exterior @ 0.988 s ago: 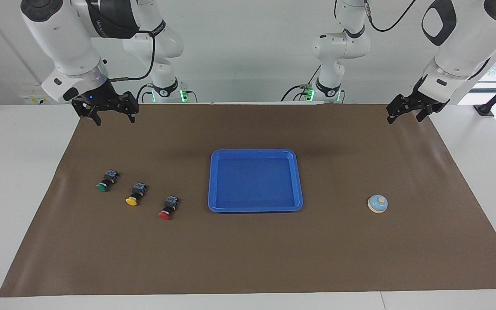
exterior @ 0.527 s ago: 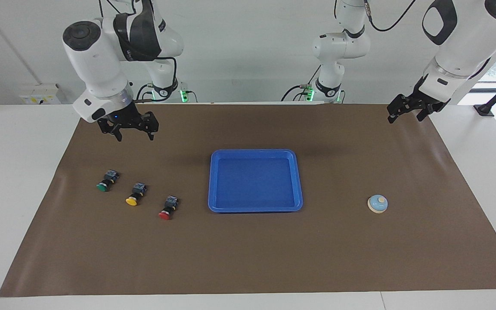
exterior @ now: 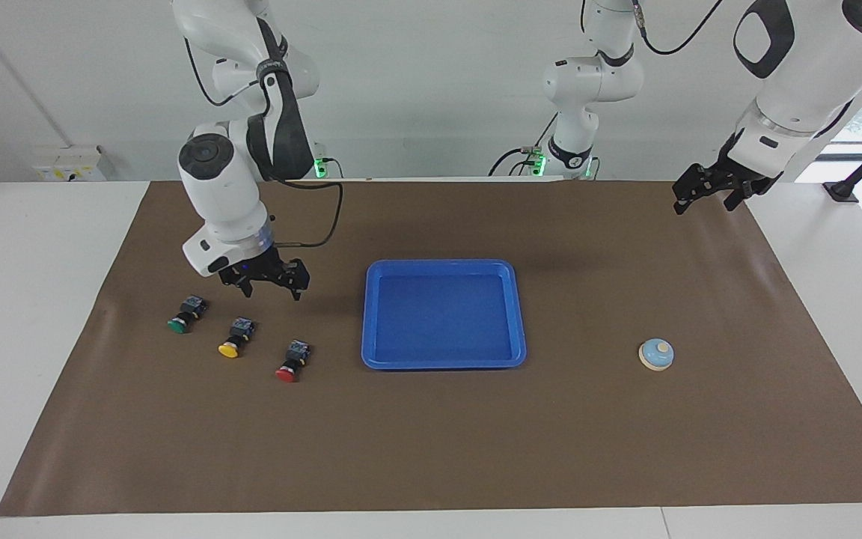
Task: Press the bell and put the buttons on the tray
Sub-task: 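Reach the right gripper to the red button and grasp it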
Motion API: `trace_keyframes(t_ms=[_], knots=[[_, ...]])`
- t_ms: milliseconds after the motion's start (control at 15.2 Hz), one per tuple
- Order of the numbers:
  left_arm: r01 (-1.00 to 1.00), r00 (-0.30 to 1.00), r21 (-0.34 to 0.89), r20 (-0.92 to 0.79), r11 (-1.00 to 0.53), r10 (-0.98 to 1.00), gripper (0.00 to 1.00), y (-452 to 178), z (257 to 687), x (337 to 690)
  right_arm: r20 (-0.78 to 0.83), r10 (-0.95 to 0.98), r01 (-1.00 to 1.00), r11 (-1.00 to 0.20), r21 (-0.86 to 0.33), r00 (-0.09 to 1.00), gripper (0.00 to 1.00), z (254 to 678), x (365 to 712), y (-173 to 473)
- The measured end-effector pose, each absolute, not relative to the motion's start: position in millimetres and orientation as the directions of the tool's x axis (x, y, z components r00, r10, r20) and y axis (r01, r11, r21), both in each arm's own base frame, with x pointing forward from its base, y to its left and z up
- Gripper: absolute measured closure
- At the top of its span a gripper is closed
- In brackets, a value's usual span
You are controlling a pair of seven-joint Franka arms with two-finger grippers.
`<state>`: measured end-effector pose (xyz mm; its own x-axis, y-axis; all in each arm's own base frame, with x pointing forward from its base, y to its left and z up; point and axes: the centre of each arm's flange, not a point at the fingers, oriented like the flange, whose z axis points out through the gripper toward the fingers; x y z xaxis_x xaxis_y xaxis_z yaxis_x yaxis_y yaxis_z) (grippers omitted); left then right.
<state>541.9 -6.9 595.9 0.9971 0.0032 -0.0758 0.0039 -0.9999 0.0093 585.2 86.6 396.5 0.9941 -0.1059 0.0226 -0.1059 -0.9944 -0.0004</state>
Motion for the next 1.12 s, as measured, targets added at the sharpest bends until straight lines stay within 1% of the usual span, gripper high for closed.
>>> trace_keyframes(t_ms=[198, 593, 856, 1120], knots=[[0.004, 0.997, 0.009, -0.076, -1.000, 0.003, 0.00, -7, 596, 542, 0.035, -0.106, -0.106, -0.994, -0.007, 0.994, 0.00, 373, 588, 87], [0.004, 0.997, 0.009, -0.076, -1.000, 0.003, 0.00, -7, 596, 542, 0.083, -0.096, -0.095, -0.995, -0.017, 0.992, 0.00, 327, 605, 89], [0.004, 0.997, 0.009, -0.076, -1.000, 0.004, 0.00, -7, 596, 542, 0.104, -0.096, -0.094, -0.995, -0.026, 0.990, 0.00, 314, 618, 90], [0.004, 0.997, 0.009, -0.076, -1.000, 0.004, 0.00, -7, 596, 542, 0.126, -0.087, -0.084, -0.996, -0.027, 0.988, 0.00, 297, 623, 92]])
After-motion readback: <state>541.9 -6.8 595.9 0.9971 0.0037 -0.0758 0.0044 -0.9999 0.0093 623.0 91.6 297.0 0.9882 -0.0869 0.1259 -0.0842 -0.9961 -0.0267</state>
